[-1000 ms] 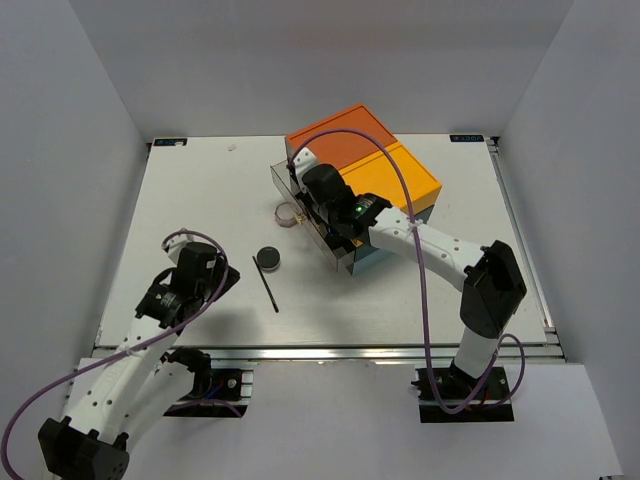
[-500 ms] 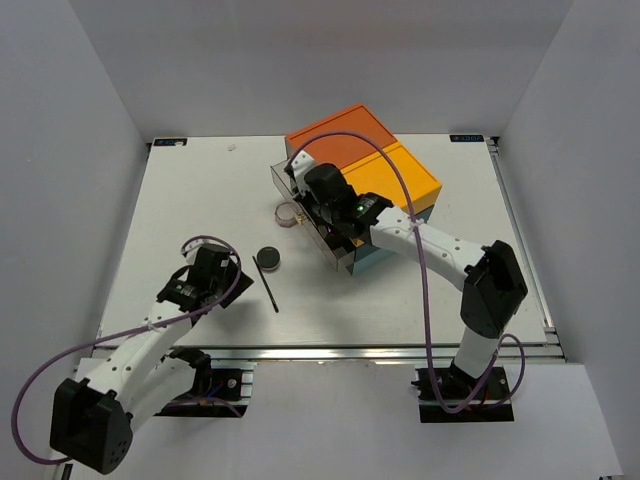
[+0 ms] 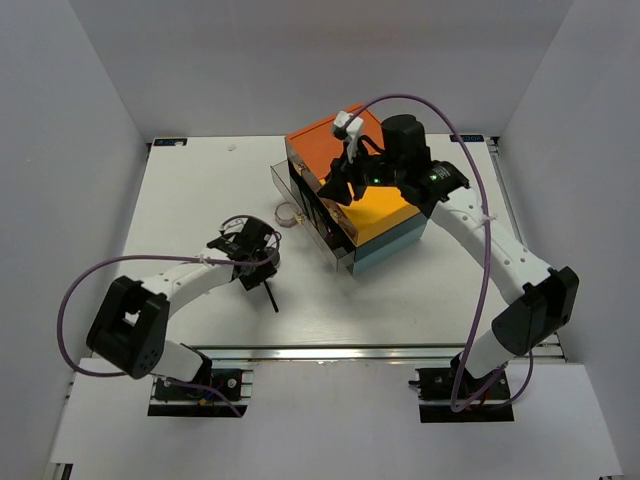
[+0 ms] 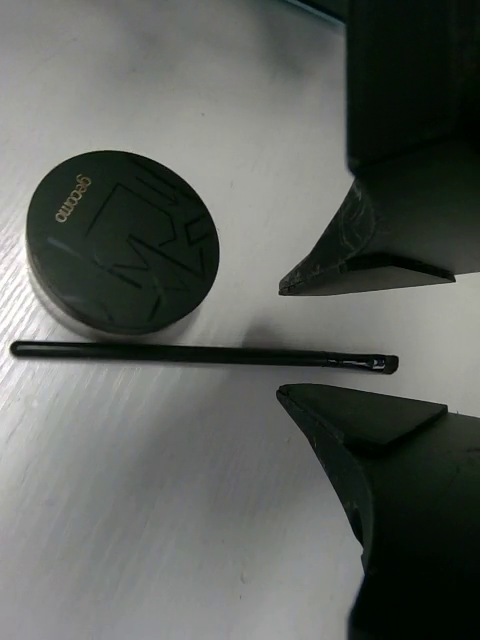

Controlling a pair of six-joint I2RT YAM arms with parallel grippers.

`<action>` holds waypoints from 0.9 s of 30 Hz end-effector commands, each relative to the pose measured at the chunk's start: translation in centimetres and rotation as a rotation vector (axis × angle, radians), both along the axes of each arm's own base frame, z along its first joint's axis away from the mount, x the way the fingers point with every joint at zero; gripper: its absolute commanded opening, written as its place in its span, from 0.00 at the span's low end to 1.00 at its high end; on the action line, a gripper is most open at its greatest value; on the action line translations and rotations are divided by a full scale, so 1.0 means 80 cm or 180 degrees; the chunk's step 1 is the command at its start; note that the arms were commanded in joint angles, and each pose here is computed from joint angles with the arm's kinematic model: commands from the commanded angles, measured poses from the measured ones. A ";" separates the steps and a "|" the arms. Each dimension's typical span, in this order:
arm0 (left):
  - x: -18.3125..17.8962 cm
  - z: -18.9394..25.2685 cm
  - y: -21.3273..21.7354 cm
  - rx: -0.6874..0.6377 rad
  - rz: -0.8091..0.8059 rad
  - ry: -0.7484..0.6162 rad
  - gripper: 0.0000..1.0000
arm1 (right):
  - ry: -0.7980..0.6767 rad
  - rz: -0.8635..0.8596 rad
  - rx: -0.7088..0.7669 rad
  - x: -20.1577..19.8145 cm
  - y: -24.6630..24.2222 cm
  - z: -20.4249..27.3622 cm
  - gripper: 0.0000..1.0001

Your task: Organize the makeup

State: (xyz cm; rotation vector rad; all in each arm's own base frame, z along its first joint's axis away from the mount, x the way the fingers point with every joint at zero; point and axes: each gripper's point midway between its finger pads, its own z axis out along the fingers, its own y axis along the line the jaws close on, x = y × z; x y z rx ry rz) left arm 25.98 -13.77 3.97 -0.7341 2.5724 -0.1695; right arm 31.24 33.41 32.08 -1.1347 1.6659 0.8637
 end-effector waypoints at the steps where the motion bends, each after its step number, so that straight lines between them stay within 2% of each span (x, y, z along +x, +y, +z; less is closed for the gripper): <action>1: 0.003 0.002 0.002 0.0198 -0.0052 0.0007 0.50 | 0.0086 0.0189 0.0214 -0.015 -0.007 0.016 0.51; 13: 0.007 -0.035 0.002 0.0634 -0.0301 0.0470 0.41 | 0.0266 -0.0222 0.0487 0.005 -0.064 0.021 0.51; 22: -0.033 -0.074 0.015 0.0774 -0.0495 0.0951 0.20 | 0.0375 -0.0464 0.0613 0.016 -0.094 0.020 0.51; 26: -0.045 -0.075 0.022 0.0791 -0.0516 0.0986 0.00 | 0.0404 -0.0531 0.0652 0.020 -0.104 0.020 0.51; 27: -0.047 -0.074 0.025 0.0804 -0.0509 0.0991 0.00 | 0.0394 -0.0546 0.0666 0.020 -0.107 0.022 0.51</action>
